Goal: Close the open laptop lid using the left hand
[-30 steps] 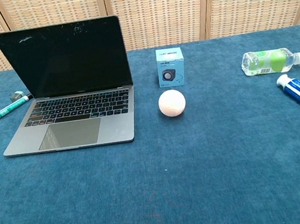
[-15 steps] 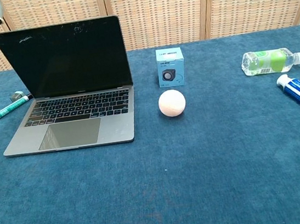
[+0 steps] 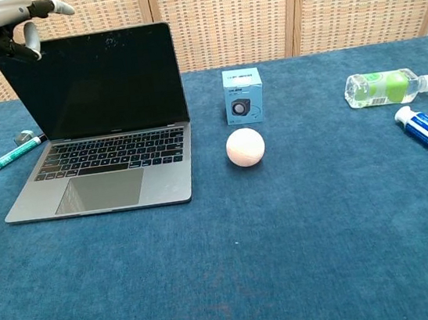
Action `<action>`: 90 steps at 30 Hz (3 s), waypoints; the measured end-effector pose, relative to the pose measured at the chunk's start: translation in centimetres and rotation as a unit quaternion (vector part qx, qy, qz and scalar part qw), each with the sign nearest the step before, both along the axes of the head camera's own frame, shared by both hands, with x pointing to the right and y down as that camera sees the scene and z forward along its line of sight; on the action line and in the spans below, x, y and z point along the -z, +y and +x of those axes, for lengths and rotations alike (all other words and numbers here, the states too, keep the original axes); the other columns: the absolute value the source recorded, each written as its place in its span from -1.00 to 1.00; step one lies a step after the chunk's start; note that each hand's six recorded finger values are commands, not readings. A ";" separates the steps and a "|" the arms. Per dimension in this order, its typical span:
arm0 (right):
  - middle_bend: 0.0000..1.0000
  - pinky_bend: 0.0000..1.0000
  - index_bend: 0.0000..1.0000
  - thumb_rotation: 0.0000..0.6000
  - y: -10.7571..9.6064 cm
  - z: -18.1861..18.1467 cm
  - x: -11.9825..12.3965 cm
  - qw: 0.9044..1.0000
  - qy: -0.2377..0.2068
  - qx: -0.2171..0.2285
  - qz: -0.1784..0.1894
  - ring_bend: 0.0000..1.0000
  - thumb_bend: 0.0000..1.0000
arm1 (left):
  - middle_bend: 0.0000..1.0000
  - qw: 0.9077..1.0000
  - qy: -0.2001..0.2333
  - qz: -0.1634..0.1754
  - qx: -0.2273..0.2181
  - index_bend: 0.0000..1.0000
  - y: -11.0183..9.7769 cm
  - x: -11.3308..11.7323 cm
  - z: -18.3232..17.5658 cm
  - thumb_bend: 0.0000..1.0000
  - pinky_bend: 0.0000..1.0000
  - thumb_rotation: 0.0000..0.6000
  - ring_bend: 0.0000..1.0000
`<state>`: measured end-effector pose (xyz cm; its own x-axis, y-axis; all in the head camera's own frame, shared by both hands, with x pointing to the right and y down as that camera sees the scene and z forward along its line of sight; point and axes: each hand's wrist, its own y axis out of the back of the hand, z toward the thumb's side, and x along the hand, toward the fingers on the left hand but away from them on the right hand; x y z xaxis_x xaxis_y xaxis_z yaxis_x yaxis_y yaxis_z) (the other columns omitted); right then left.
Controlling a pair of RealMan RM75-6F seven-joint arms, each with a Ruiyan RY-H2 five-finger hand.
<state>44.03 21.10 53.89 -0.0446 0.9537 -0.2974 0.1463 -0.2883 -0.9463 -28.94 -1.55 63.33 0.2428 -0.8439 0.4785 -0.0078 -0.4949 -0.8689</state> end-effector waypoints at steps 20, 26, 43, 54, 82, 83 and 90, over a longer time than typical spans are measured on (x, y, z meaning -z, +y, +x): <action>-1.00 -1.00 -1.00 1.00 0.0 0.3 0.1 1.000 -0.003 -0.004 0.001 -1.00 -1.00 | -0.32 1.000 -0.011 -0.006 -0.007 -0.56 0.3 -0.8 -0.7 1.00 -0.54 1.00 -0.42; -1.00 -1.00 -1.00 1.00 0.0 0.3 0.2 1.000 -0.005 -0.005 0.002 -1.00 -1.00 | -0.32 1.000 -0.018 -0.011 -0.016 -0.52 0.8 -0.4 -1.1 1.00 -0.54 1.00 -0.42; -1.00 -1.00 -1.00 1.00 0.1 0.5 0.8 1.000 -0.014 -0.008 0.007 -1.00 -1.00 | -0.32 0.997 -0.031 -0.059 -0.039 -0.50 5.1 0.0 -2.2 1.00 -0.53 1.00 -0.42; -1.00 -1.00 -1.00 1.00 0.2 0.4 1.0 1.000 -0.018 -0.006 0.009 -1.00 -1.00 | -0.32 0.997 0.018 -0.076 -0.017 -0.50 7.5 -0.4 -3.1 1.00 -0.53 1.00 -0.42; -1.00 -1.00 -1.00 1.00 0.3 0.6 1.3 1.000 -0.022 -0.008 0.009 -1.00 -1.00 | -0.32 0.980 0.140 -0.139 0.006 -0.50 13.6 -6.6 -0.8 1.00 -0.53 1.00 -0.42; -1.00 -1.00 -1.00 1.00 0.3 0.6 1.2 1.000 -0.022 -0.008 0.009 -1.00 -1.00 | -0.32 0.980 0.142 -0.141 0.006 -0.50 13.8 -6.9 -0.8 1.00 -0.53 1.00 -0.42; -1.00 -1.00 -1.00 1.00 0.3 0.7 1.3 1.000 -0.024 -0.010 0.010 -1.00 -1.00 | -0.32 0.978 0.148 -0.150 0.004 -0.50 14.6 -8.2 -0.2 1.00 -0.53 1.00 -0.42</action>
<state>44.73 21.37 52.60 -0.0499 0.9583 -0.2812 0.1970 -0.2666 -0.9435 -29.18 13.09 71.58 0.4020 -0.6791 0.6142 -0.2413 -0.7256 -0.6444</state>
